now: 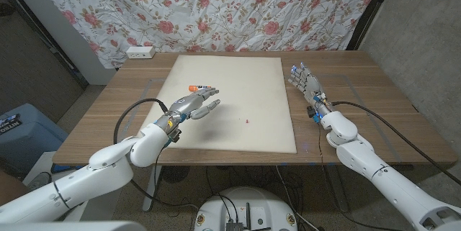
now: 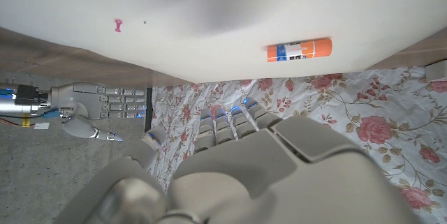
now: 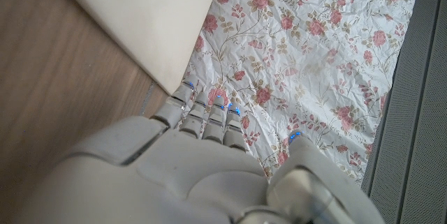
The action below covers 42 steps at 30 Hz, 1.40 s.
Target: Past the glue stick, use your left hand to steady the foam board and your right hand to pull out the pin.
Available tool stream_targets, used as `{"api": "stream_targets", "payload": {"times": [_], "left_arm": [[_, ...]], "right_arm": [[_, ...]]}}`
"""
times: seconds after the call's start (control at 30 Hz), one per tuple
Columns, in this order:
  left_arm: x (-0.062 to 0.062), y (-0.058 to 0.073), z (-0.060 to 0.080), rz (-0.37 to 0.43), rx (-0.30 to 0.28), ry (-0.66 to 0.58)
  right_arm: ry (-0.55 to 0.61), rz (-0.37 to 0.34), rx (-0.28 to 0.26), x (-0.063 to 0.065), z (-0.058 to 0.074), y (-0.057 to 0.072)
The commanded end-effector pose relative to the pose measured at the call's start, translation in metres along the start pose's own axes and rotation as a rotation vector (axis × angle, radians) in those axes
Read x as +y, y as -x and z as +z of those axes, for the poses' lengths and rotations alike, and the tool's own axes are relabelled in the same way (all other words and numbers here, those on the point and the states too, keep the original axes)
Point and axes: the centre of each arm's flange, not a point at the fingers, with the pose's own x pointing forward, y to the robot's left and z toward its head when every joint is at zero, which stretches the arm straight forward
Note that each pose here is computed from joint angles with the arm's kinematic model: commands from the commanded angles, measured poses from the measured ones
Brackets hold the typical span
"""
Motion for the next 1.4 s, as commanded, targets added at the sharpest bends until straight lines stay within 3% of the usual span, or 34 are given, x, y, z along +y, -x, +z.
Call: {"api": "stream_targets", "payload": {"times": [0.03,0.47,1.0,1.4], "left_arm": [[-0.017,-0.002,0.015,-0.082,-0.017,-0.088],[-0.037,-0.001,0.019,-0.136,0.005,-0.126],[-0.056,-0.004,0.01,-0.201,0.004,-0.114],[-0.069,0.002,0.009,-0.211,0.04,-0.117]], "right_arm": [[-0.007,-0.002,0.002,-0.005,-0.003,0.002],[-0.01,-0.009,-0.004,-0.013,-0.007,-0.003],[-0.008,-0.013,0.001,-0.016,-0.008,-0.008],[-0.013,-0.022,0.004,-0.018,-0.011,-0.008]]}}
